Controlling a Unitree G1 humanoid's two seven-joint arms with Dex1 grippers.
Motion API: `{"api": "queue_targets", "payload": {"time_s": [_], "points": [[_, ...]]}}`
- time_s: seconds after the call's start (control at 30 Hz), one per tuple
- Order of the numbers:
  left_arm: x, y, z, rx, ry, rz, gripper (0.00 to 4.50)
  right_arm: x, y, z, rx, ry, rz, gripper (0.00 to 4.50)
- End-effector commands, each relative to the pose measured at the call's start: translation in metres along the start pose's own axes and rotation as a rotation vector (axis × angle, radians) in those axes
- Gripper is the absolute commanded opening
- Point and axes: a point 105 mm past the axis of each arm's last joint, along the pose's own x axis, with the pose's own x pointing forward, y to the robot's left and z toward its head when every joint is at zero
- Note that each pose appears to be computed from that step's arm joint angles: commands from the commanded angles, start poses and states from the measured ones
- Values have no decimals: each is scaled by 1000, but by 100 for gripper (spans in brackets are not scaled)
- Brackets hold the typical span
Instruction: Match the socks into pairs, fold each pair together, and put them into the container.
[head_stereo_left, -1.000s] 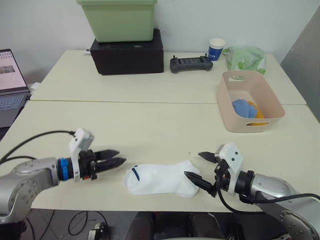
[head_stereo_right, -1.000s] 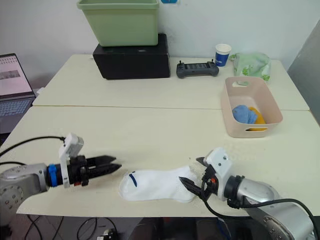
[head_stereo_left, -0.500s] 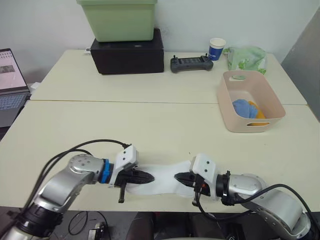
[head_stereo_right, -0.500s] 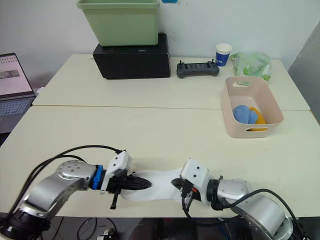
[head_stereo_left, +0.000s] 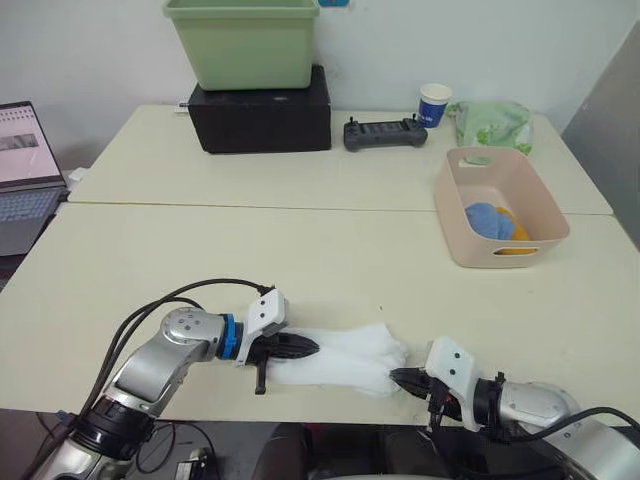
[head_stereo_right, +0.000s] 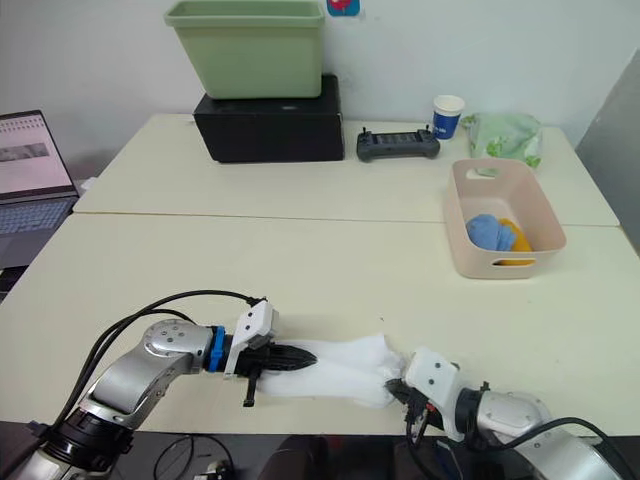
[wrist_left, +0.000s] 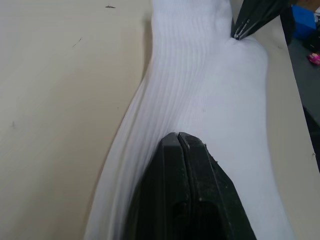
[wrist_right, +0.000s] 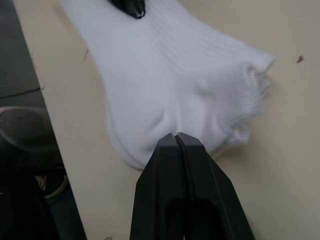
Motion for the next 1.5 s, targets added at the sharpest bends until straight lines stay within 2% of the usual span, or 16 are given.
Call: {"api": "queue_targets", "payload": {"time_s": [0.03, 0.13, 0.23, 0.33, 0.5, 0.63, 0.83, 0.93, 1.07, 1.17, 1.33, 1.43, 1.5], "points": [[-3, 1, 19, 47, -33, -7, 0, 0, 3, 42, -54, -152, 4, 2], [5, 3, 15, 59, -18, -14, 0, 15, 0, 48, -64, -160, 0, 2], [16, 3, 9, 59, -2, -18, 0, 37, -5, 36, -67, -94, -21, 2], [21, 4, 2, 47, 13, -19, 0, 44, -11, 18, -38, -26, -55, 2], [21, 3, -7, 55, 45, -43, 0, 20, -18, -9, 1, 62, -113, 2], [22, 6, -2, 66, 26, -44, 0, -1, -21, -18, 4, 84, -139, 2], [7, 7, 37, 180, -35, -85, 0, -14, -9, 8, 14, -50, -129, 2], [-2, 4, 40, 189, -13, -114, 0, -20, -10, 13, 53, -77, -172, 2], [-1, 7, 15, 187, 63, -108, 0, -29, -13, 18, 130, -127, -217, 92], [6, 5, -4, 179, 101, -117, 0, -27, -13, 13, 134, -103, -257, 199], [8, 5, -17, 211, 127, -118, 0, -19, -14, 2, 154, -72, -311, 374], [10, 6, -15, 208, 109, -115, 0, -8, -12, -5, 171, -51, -327, 374], [12, 6, -13, 209, 99, -112, 0, -1, -7, -10, 166, -26, -315, 328]]}}
